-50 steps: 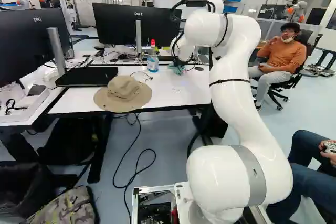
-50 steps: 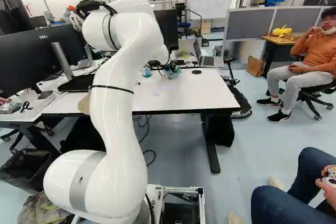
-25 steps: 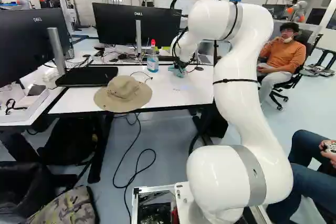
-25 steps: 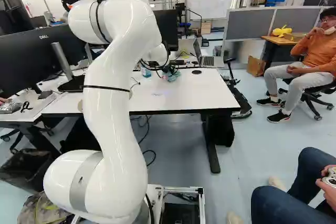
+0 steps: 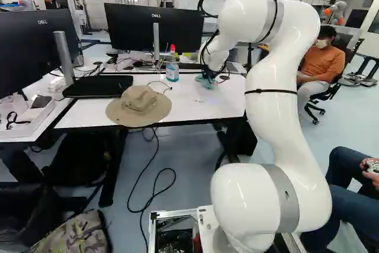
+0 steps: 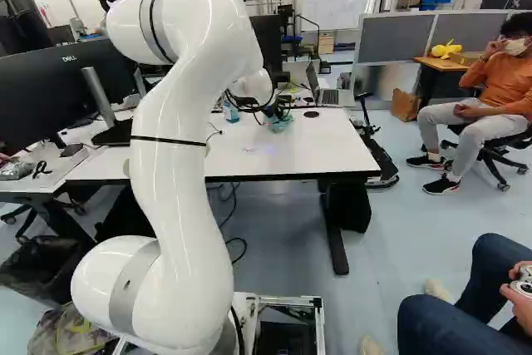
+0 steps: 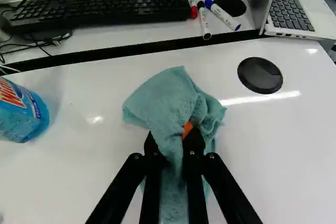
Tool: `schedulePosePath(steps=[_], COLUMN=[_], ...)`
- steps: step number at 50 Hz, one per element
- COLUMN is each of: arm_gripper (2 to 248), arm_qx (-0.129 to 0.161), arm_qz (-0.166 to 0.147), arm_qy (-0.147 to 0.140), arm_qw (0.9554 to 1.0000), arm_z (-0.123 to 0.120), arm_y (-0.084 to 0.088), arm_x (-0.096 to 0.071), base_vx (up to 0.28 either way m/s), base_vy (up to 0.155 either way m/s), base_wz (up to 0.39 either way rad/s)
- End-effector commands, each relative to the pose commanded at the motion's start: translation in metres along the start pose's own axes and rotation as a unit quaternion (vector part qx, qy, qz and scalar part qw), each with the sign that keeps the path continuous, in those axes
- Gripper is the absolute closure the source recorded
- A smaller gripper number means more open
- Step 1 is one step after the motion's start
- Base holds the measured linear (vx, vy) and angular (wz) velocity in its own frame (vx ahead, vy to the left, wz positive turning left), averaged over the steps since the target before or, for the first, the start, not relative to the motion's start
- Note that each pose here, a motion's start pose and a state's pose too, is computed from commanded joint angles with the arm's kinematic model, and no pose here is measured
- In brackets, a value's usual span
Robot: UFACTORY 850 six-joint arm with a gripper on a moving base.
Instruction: Clean the table with the green towel
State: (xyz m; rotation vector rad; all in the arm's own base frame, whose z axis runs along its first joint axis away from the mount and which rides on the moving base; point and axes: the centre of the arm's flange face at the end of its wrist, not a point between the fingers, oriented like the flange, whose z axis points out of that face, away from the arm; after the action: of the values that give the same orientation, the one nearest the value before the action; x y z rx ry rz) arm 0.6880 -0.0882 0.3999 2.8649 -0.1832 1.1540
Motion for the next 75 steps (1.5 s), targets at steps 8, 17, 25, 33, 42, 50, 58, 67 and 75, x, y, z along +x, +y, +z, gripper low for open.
schedulePosePath(steps=[8,17,25,33,42,50,58,67,75], arm_gripper=[201,201,201,201,201,201,201,201,201], arm_qx=[-0.006,-0.007,-0.006,-0.003,0.002,0.007,0.013,0.021,0.027], arm_qz=[0.006,0.008,0.006,0.003,-0.001,-0.007,-0.013,-0.02,-0.026], arm_qy=[0.002,0.009,0.016,0.023,0.03,0.035,0.038,0.038,0.037], arm_qw=[1.0,0.9999,0.9998,0.9997,0.9995,0.9993,0.9991,0.9989,0.9986], arm_z=[0.004,0.015,0.026,0.037,0.048,0.055,0.058,0.057,0.055], arm_y=[0.013,0.015,0.013,0.007,-0.003,-0.015,-0.028,-0.044,-0.058], arm_x=[0.003,0.012,0.02,0.028,0.036,0.042,0.044,0.043,0.041], base_vx=[0.0,0.0,0.0,0.0,0.0,0.0,0.0,0.0,0.0], base_vy=[0.0,0.0,0.0,0.0,0.0,0.0,0.0,0.0,0.0], base_wz=[0.0,0.0,0.0,0.0,0.0,0.0,0.0,0.0,0.0])
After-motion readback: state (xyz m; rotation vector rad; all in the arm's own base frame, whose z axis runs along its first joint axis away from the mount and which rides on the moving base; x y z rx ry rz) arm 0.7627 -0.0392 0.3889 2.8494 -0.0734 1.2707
